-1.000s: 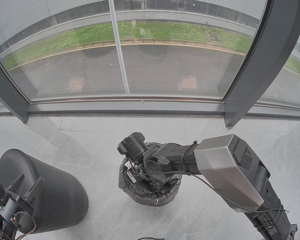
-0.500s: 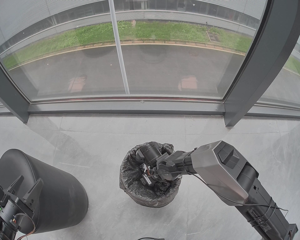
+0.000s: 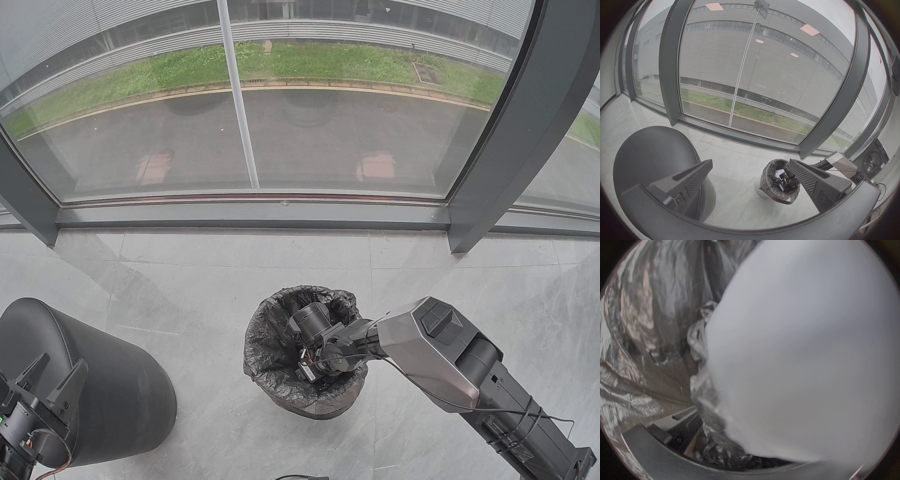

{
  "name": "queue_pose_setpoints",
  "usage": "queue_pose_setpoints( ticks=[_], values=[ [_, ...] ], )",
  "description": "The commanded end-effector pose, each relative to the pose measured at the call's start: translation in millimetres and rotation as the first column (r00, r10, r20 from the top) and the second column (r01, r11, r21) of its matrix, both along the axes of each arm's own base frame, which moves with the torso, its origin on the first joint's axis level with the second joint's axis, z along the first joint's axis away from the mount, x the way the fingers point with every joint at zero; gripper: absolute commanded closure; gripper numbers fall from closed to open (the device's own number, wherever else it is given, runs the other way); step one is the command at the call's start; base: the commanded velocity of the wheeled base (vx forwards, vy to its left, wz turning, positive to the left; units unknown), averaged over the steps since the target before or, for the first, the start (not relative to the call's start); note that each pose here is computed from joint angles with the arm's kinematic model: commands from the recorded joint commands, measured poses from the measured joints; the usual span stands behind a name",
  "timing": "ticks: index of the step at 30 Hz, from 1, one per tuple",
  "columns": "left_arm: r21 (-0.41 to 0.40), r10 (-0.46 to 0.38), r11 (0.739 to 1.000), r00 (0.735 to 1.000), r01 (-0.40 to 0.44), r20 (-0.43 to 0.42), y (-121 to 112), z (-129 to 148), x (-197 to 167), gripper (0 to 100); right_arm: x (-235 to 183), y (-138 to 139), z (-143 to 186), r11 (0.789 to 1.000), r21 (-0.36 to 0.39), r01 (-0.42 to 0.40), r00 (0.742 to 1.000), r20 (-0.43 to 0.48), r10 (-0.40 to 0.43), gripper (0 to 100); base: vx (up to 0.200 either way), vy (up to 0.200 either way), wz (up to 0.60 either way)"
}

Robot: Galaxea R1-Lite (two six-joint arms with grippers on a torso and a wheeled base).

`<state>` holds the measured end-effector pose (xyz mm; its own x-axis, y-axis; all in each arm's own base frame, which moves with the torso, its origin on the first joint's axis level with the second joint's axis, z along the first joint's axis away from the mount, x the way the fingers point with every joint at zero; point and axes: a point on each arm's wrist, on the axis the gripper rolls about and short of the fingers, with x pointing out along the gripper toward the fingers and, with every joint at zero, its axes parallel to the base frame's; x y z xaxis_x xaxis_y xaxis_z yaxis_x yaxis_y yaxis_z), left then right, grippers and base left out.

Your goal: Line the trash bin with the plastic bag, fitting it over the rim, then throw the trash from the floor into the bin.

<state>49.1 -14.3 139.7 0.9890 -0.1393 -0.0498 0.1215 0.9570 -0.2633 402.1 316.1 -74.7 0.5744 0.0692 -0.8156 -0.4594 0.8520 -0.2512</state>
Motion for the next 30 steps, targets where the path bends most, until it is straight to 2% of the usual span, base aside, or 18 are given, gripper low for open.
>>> queue_pose_setpoints(
  ticks=[1,9,19,27,30],
  values=[
    [0.0,-0.001,1.0,1.0,0.001,-0.004,0,-1,0,0,-1,-3,-20,1.0,-0.028,-0.002,1.0,-0.029,0.001,0,0.0,0.0,0.0],
    [0.001,-0.002,1.0,1.0,0.002,-0.005,0,-1,0,0,-3,-3,-25,0.999,-0.035,-0.006,0.999,-0.038,0.005,0,0.0,0.0,0.0],
    [-0.001,-0.002,1.0,1.0,0.002,0.001,0,-1,-1,0,-1,-1,-6,1.0,-0.017,-0.021,1.0,-0.012,0.02,0,0.0,0.0,0.0],
    [-0.002,-0.001,1.0,1.0,0.001,0.002,0,-1,-1,0,-4,7,33,0.999,0.012,-0.034,0.999,0.03,0.033,0,0.0,0.0,0.0],
    [-0.002,-0.001,1.0,1.0,0.001,0.002,0,-1,-1,0,-9,12,62,0.999,0.028,-0.045,0.998,0.054,0.043,0,0.0,0.0,0.0]
  ],
)
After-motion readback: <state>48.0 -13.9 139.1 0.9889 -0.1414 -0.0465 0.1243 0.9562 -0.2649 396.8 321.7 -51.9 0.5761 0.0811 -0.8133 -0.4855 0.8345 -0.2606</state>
